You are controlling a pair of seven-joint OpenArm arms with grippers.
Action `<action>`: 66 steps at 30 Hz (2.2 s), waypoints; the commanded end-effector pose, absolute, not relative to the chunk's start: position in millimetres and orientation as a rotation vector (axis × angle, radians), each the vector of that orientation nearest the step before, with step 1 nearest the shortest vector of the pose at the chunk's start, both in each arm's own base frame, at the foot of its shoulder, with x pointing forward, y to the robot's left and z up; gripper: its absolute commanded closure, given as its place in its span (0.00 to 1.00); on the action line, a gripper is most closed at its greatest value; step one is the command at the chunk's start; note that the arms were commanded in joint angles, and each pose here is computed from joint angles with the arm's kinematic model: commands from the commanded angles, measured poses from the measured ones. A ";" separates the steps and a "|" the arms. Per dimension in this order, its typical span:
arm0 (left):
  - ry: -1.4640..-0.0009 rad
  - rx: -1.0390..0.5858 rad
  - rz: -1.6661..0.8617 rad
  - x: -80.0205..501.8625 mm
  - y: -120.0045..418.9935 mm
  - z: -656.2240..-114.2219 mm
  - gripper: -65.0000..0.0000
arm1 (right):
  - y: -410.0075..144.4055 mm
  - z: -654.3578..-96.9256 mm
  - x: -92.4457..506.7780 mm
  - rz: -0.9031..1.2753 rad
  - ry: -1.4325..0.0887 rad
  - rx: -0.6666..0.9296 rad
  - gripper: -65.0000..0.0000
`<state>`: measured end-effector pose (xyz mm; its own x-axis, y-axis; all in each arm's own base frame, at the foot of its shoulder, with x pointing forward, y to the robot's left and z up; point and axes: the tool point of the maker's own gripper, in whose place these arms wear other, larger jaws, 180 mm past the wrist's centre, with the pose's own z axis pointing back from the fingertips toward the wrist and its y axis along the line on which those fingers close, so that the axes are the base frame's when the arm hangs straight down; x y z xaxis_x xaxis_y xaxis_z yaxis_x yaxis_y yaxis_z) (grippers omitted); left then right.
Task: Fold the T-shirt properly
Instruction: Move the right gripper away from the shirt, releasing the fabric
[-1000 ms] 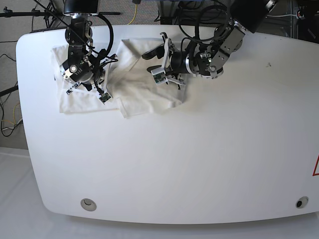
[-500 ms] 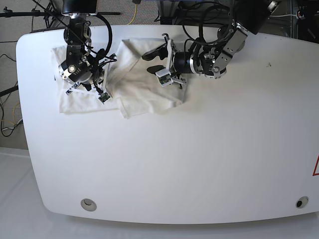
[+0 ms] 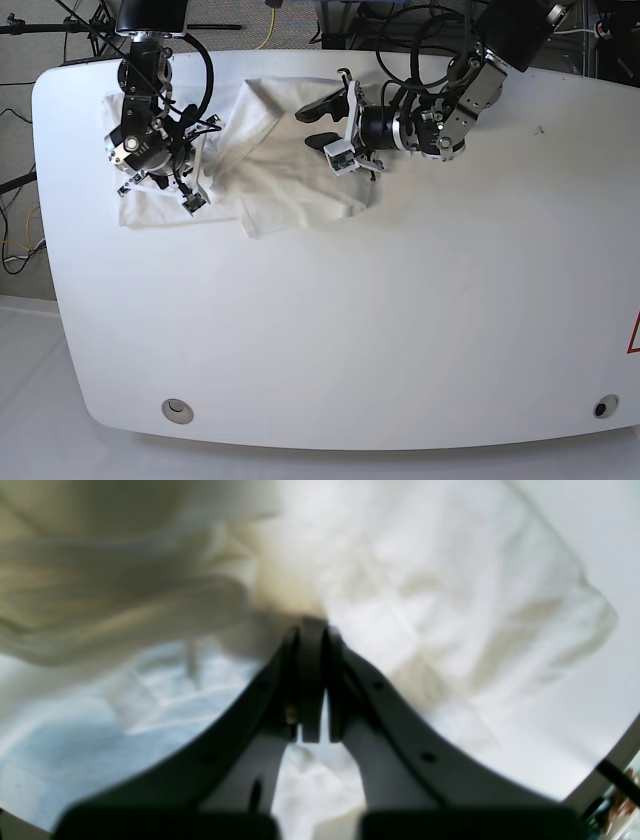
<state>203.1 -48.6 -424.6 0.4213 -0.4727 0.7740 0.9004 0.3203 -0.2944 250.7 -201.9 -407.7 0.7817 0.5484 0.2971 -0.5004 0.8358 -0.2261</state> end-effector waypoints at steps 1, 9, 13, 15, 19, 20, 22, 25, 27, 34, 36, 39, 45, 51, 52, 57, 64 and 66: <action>-0.574 -0.683 -1.026 206.5 -22.8 -441.0 0.59 | -214.9 -391.2 265.1 0.554 -0.405 -0.179 1.00; -0.602 -0.656 -0.989 221.1 -11.7 -437.5 0.59 | -215.6 -370.6 274.6 0.546 -0.471 -0.206 1.00; -0.621 -0.643 -0.990 230.5 -9.5 -433.3 0.59 | -214.1 -366.4 276.1 0.545 -0.486 -0.208 1.00; -0.620 -0.639 -0.990 232.2 -8.1 -433.7 0.59 | -212.2 -367.7 274.9 0.543 -0.482 -0.201 0.97; -0.611 -0.616 -0.996 234.2 2.4 -436.0 0.59 | -209.6 -370.7 270.8 0.506 -0.464 -0.186 0.82; -0.611 -0.615 -0.997 234.3 2.8 -435.7 0.59 | -211.4 -370.7 269.7 0.490 -0.463 -0.185 0.79; -0.612 -0.613 -0.999 234.6 3.7 -435.2 0.59 | -211.9 -369.2 268.8 0.456 -0.474 -0.177 0.71; -0.614 -0.613 -0.999 234.7 3.4 -434.8 0.59 | -221.1 -365.5 267.1 0.398 -0.488 -0.182 0.60; -0.610 -0.606 -1.001 234.7 6.9 -435.7 0.59 | -229.5 -363.6 264.5 0.357 -0.493 -0.189 0.53; -0.602 -0.593 -1.004 234.8 13.0 -437.2 0.59 | -250.8 -358.4 258.7 0.238 -0.510 -0.201 0.45; -0.602 -0.593 -1.004 234.8 13.0 -437.2 0.59 | -256.9 -357.1 257.4 0.216 -0.510 -0.209 0.45; -0.601 -0.593 -1.001 234.4 13.6 -437.9 0.59 | -268.4 -357.3 251.3 0.172 -0.504 -0.220 0.45; -0.598 -0.594 -1.000 233.7 13.9 -438.7 0.59 | -281.2 -359.1 241.1 0.096 -0.499 -0.222 0.45; -0.598 -0.594 -1.000 233.7 13.9 -438.7 0.59 | -282.0 -365.4 231.9 0.058 -0.465 -0.209 0.45; -0.598 -0.594 -1.000 233.7 13.9 -438.7 0.59 | -280.1 -367.0 230.6 0.052 -0.460 -0.203 0.45; -0.599 -0.596 -0.999 233.6 12.5 -438.3 0.59 | -266.4 -373.4 229.1 0.041 -0.453 -0.165 0.45; -0.597 -0.597 -1.000 233.1 12.4 -438.9 0.59 | -255.8 -377.1 229.5 0.033 -0.455 -0.137 0.45; -0.596 -0.596 -1.000 233.1 13.1 -439.1 0.59 | -255.1 -377.8 229.6 0.033 -0.454 -0.133 0.45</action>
<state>233.2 -3.9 -424.6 0.4147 -0.5013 0.7594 0.8901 0.3967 -0.2242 222.7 -251.0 -386.0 0.9116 0.0562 0.4073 -0.0072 0.9926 -0.1210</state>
